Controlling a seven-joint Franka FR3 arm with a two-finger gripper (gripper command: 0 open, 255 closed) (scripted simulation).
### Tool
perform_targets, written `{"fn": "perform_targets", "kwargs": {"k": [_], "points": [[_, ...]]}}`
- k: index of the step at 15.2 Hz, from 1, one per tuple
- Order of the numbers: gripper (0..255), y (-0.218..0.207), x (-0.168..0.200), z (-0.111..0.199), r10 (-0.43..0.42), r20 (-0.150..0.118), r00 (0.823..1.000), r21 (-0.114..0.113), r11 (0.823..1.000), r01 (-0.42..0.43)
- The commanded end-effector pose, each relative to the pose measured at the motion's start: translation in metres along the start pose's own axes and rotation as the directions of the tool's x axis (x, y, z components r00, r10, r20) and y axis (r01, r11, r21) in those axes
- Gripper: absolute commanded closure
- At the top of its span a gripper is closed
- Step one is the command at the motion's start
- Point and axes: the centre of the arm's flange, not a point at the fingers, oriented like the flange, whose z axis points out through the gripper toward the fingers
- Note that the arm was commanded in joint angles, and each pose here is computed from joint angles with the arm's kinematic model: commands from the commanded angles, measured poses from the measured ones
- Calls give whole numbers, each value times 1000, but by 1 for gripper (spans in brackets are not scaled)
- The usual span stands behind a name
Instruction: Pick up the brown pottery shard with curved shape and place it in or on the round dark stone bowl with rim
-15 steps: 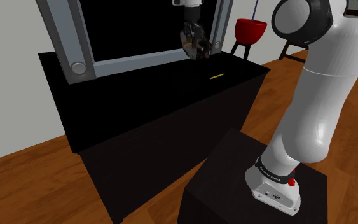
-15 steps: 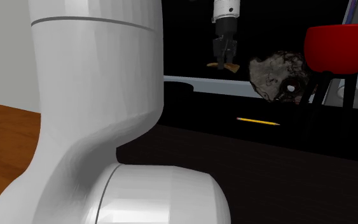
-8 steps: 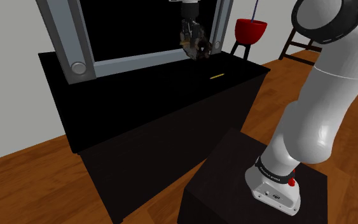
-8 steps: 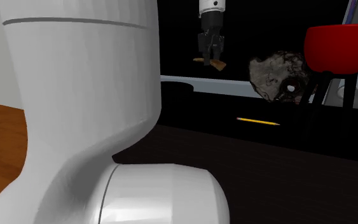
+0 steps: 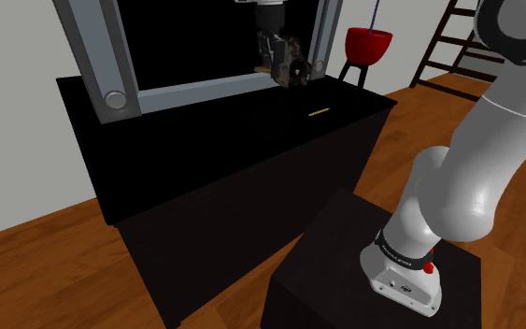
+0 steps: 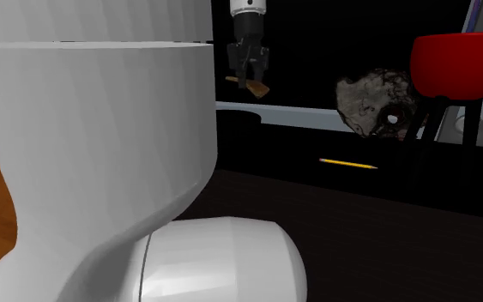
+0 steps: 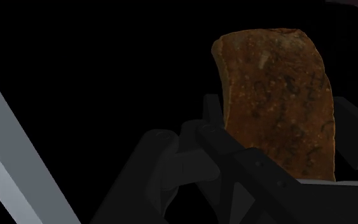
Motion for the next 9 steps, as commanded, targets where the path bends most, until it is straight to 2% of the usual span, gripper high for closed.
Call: {"fn": "perform_targets", "kwargs": {"k": [1,4,9], "points": [[255,-25,16,-1,2,0,1000,-1,1000,-2],[255,-56,39,-2,2,0,1000,-1,1000,-2],[255,-55,42,24,2,0,1000,-1,1000,-2]]}}
